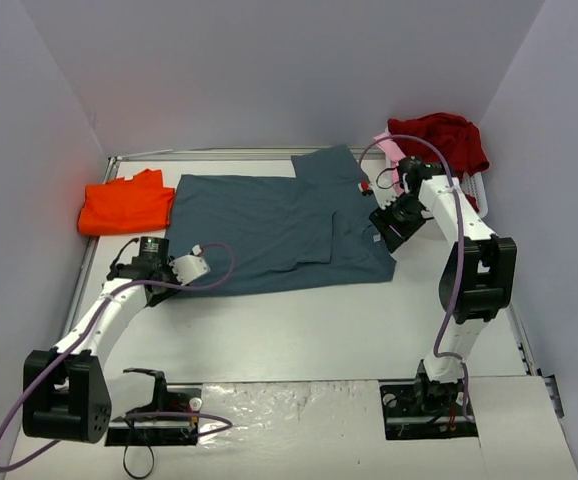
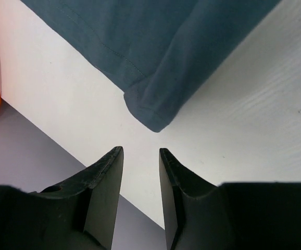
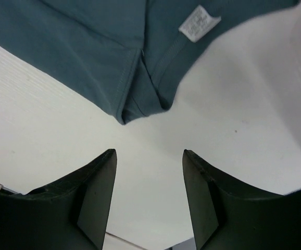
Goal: Fold and stack the t-shirts
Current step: Fold the flattened tshirt in 1/3 of the way
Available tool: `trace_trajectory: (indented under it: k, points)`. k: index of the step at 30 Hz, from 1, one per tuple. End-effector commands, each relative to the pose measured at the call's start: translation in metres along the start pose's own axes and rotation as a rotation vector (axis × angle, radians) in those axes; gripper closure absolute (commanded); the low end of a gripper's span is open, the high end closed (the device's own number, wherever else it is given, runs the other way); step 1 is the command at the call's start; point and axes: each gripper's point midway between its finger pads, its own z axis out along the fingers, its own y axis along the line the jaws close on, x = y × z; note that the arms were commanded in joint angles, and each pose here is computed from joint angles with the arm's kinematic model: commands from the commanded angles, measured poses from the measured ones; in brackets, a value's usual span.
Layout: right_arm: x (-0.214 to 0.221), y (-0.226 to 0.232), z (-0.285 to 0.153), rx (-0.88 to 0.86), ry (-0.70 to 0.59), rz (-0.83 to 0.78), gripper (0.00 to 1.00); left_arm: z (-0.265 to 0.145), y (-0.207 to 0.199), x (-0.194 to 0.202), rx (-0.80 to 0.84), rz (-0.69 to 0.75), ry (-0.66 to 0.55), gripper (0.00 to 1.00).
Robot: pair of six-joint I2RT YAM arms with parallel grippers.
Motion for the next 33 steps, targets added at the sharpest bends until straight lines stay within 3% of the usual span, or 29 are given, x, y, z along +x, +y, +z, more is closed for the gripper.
trace_trajectory:
  k: [1, 6, 17, 21, 24, 33]
  points:
    - [-0.016, 0.024, -0.016, -0.052, -0.03, -0.04, 0.5, -0.008, 0.022, -0.019, -0.045, -0.09, -0.06, 0.67]
    - [-0.026, 0.032, 0.002, -0.085, -0.024, -0.048, 0.51, 0.017, 0.007, -0.038, 0.101, -0.142, -0.088, 0.68]
    - [-0.023, 0.027, 0.027, -0.088, 0.022, -0.033, 0.51, 0.04, -0.004, -0.04, 0.195, -0.108, -0.064, 0.69]
    - [-0.023, 0.026, 0.031, -0.09, 0.025, -0.028, 0.51, 0.046, -0.006, -0.031, 0.183, -0.087, -0.029, 0.8]
    - [-0.023, 0.026, 0.033, -0.091, 0.026, -0.026, 0.52, 0.049, -0.007, -0.027, 0.184, -0.084, -0.011, 0.97]
    - [-0.023, 0.025, 0.037, -0.08, 0.033, -0.02, 0.53, 0.023, 0.013, -0.033, 0.113, -0.078, -0.039, 0.98]
